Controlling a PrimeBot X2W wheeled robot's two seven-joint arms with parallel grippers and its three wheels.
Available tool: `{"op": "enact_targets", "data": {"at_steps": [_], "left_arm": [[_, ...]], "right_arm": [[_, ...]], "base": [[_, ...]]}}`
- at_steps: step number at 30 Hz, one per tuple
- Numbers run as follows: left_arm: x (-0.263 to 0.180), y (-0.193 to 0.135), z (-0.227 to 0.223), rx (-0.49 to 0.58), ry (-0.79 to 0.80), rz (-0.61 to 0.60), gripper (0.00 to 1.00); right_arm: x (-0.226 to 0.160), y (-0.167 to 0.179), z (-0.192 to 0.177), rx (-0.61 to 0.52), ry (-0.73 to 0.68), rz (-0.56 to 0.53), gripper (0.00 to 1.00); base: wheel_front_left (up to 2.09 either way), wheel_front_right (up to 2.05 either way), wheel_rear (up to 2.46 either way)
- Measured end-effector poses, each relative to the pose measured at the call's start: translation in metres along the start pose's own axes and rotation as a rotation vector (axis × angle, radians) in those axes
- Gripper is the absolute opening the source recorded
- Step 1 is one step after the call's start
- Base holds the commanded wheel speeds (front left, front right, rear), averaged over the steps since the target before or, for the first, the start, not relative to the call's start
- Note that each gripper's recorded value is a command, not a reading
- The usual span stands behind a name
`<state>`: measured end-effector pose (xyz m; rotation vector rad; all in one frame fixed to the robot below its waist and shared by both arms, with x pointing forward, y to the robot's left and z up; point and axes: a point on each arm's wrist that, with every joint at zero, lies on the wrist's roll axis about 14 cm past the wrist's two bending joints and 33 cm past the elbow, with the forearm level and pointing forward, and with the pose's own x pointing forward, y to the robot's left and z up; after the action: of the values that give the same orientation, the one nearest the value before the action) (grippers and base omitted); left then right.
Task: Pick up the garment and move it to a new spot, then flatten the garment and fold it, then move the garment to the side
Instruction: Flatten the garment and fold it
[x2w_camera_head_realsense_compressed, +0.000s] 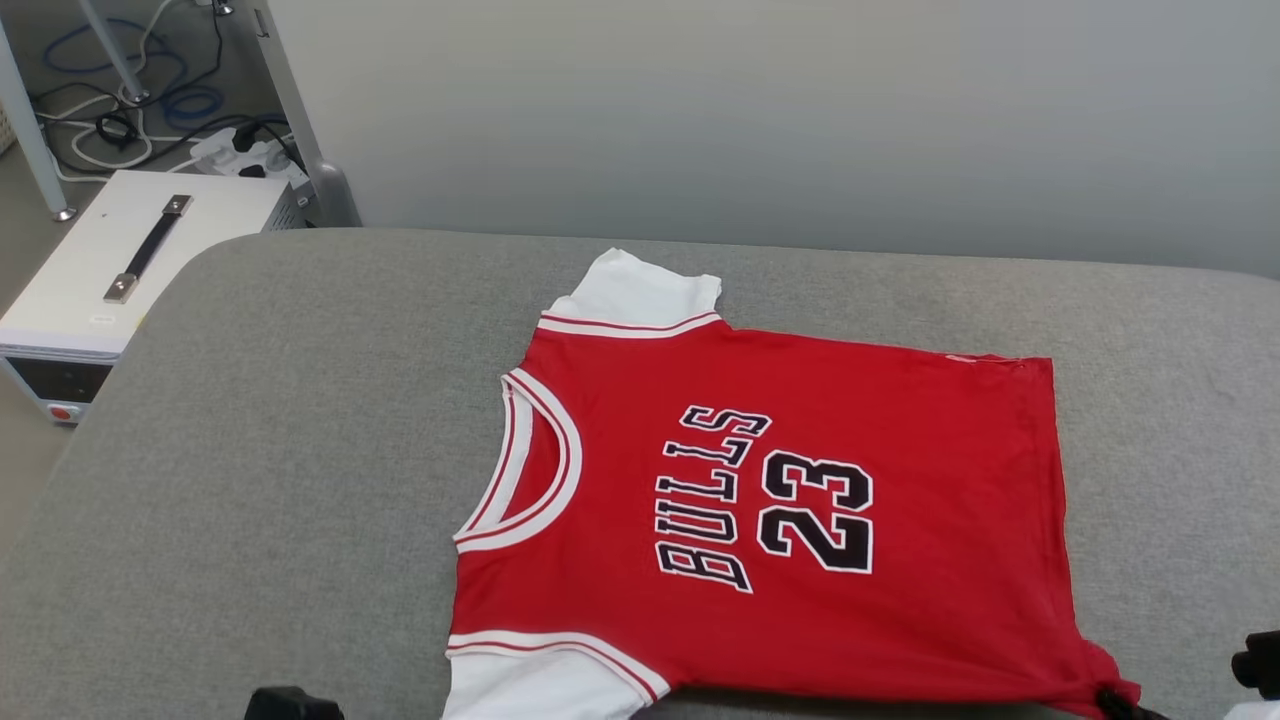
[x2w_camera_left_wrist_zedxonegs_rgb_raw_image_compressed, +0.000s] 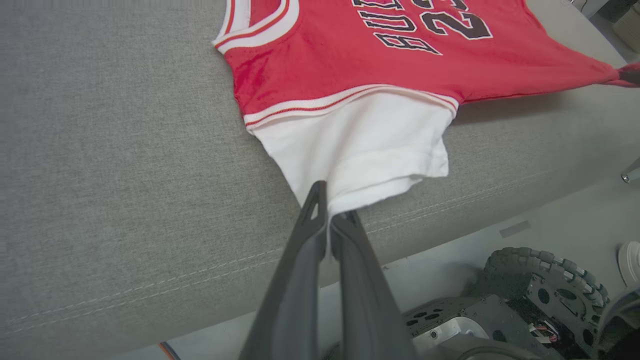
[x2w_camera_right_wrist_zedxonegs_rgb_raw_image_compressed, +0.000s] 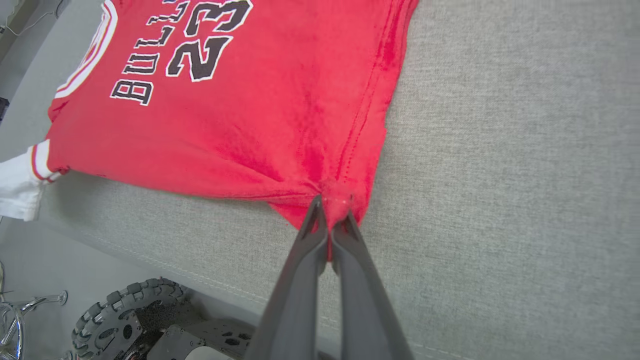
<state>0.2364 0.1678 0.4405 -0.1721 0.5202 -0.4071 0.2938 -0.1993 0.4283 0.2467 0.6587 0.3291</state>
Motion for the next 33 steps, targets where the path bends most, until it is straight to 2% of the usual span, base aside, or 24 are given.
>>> {"op": "enact_targets", "data": {"at_steps": [7, 15, 24, 33], "left_arm": [[0.024, 0.008, 0.051, 0.079, -0.09, -0.019, 0.0], [0.068, 0.025, 0.103, 0.201, -0.099, -0.041, 0.0], [0.118, 0.048, 0.116, 0.234, -0.022, -0.033, 0.0], [0.159, 0.068, 0.104, 0.239, 0.07, -0.02, 0.0]], "right_arm": [[0.008, 0.006, 0.021, -0.011, -0.015, 0.012, 0.0], [0.039, 0.009, 0.058, -0.033, -0.028, 0.023, 0.0], [0.074, -0.01, 0.066, -0.035, 0.027, -0.025, 0.0], [0.101, -0.025, 0.061, -0.024, 0.085, -0.054, 0.0]], "base": [[0.0, 0.0, 0.0], [0.0, 0.0, 0.0], [0.0, 0.0, 0.0], [0.0, 0.0, 0.0]]}}
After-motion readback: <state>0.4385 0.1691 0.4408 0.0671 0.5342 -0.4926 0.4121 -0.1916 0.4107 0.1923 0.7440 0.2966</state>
